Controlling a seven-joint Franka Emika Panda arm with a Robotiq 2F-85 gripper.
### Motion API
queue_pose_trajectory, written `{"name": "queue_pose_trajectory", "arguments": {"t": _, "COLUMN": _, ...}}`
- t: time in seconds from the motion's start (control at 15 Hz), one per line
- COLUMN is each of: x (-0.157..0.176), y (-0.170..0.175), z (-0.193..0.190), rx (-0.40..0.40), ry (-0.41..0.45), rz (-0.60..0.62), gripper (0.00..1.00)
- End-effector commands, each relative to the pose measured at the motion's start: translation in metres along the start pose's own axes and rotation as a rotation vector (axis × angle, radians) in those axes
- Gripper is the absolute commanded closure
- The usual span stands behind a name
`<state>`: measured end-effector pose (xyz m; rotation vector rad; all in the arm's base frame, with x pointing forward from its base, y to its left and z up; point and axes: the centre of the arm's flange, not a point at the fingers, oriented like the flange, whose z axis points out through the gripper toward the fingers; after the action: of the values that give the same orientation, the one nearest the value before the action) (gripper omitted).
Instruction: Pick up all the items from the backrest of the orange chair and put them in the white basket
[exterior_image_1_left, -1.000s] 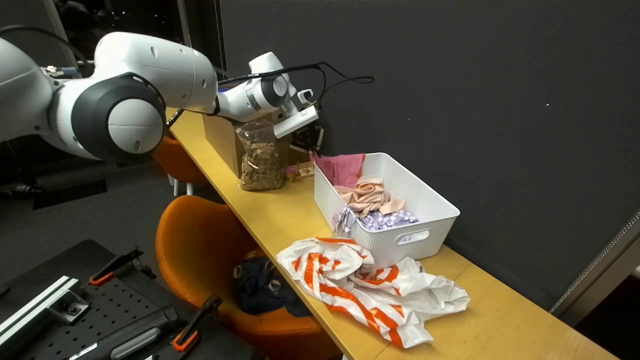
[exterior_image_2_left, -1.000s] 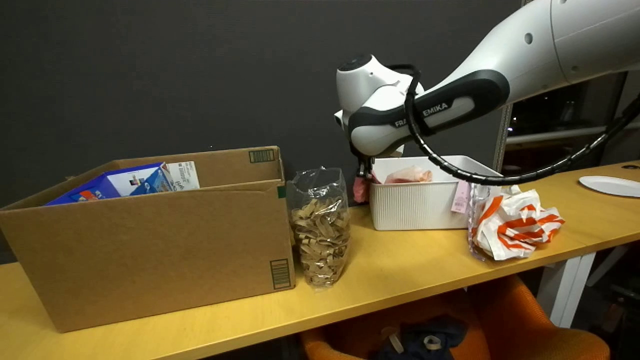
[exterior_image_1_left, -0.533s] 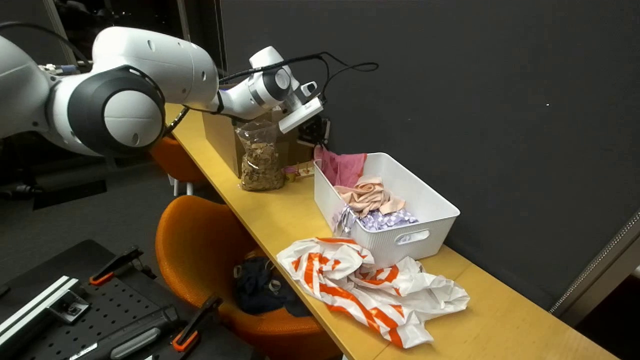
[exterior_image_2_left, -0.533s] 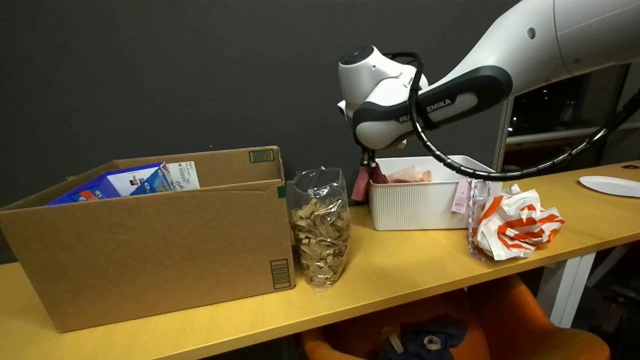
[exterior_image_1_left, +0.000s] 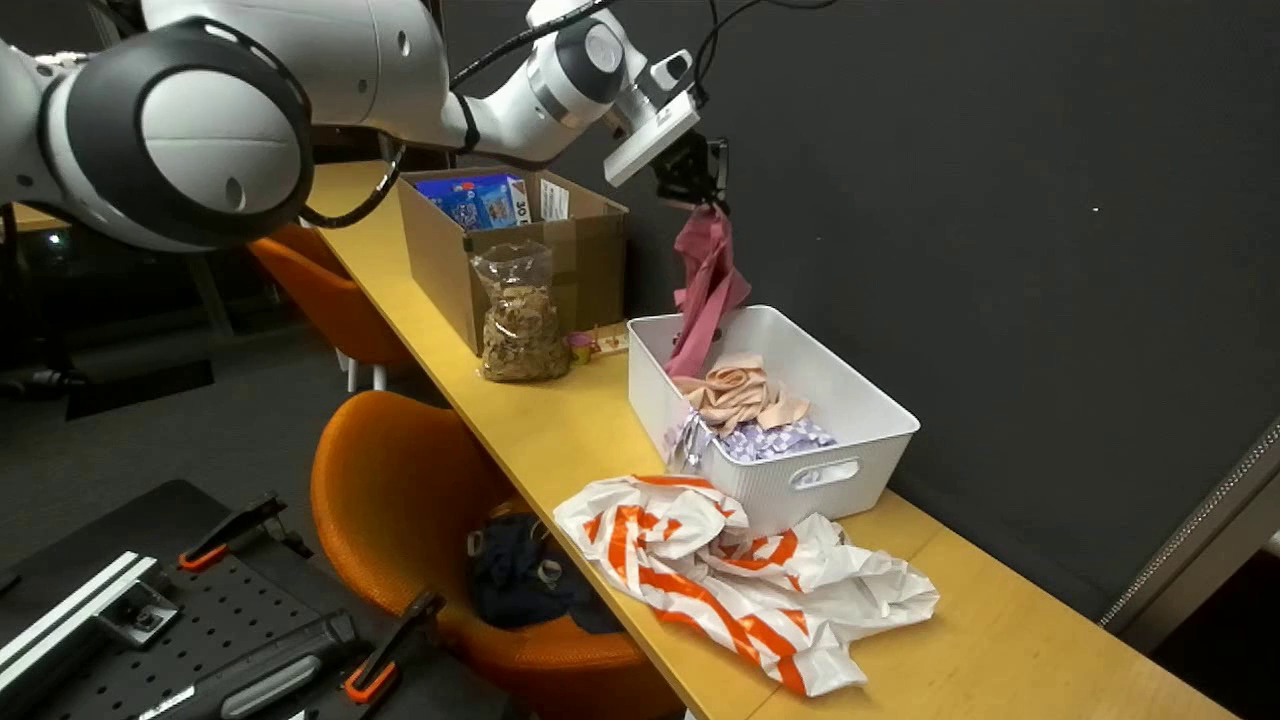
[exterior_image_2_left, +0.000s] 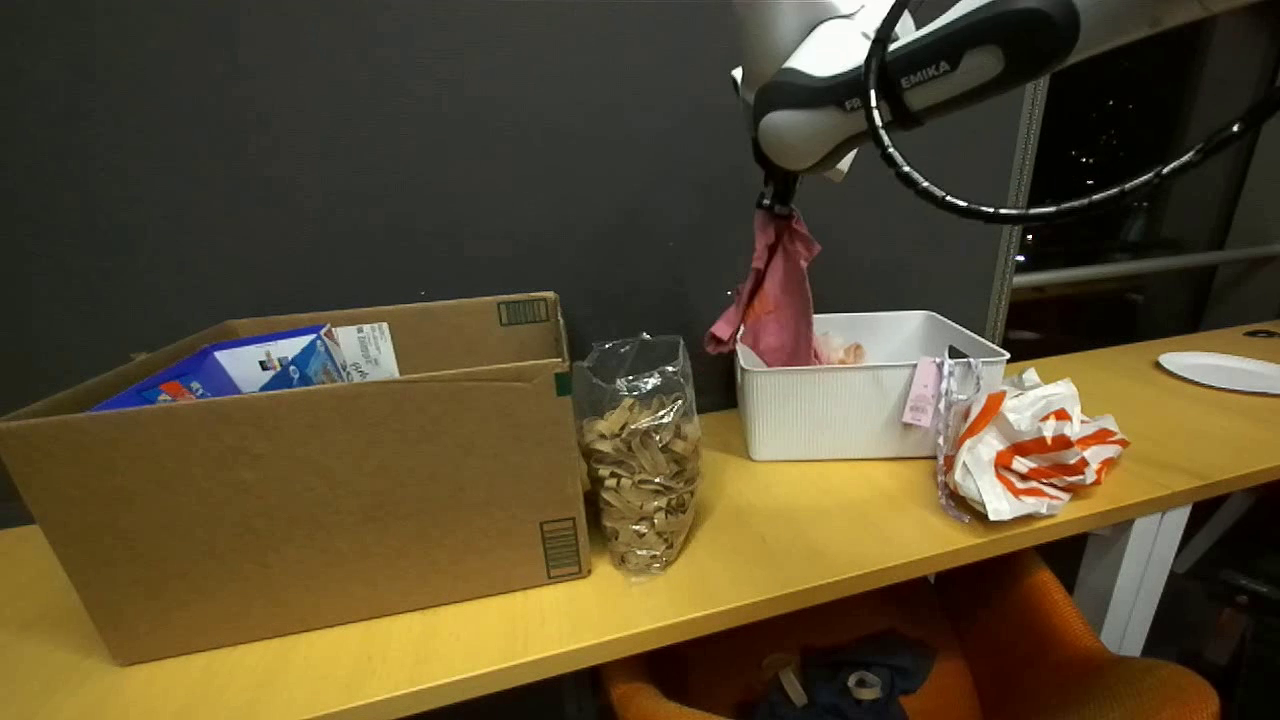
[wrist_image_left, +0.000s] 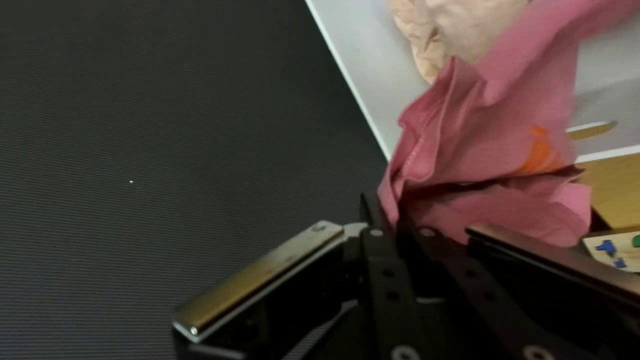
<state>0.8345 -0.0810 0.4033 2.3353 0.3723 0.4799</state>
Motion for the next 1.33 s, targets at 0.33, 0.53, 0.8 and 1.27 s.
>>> {"name": "queue_pose_trajectory", "arguments": {"t": 0.33, "x": -0.123, "y": 0.054, "z": 0.046, "rx": 0.038, "ry": -0.173, "rz": 0.125, "gripper": 0.99}}
{"name": "queue_pose_trajectory", "arguments": {"t": 0.53, "x": -0.147, "y": 0.016, "z": 0.105, "rx": 0.154, "ry": -0.214, "rz": 0.11, "gripper": 0.99}}
{"name": "queue_pose_trajectory", "arguments": {"t": 0.8, "x": -0.17, "y": -0.045, "z": 0.141, "rx": 0.298, "ry": -0.236, "rz": 0.115, "gripper": 0.71}}
{"name": "queue_pose_trajectory", "arguments": {"t": 1.27, "x": -0.182, "y": -0.029, "z": 0.068, "rx": 0.244, "ry": -0.148, "rz": 0.156, "gripper": 0.27}}
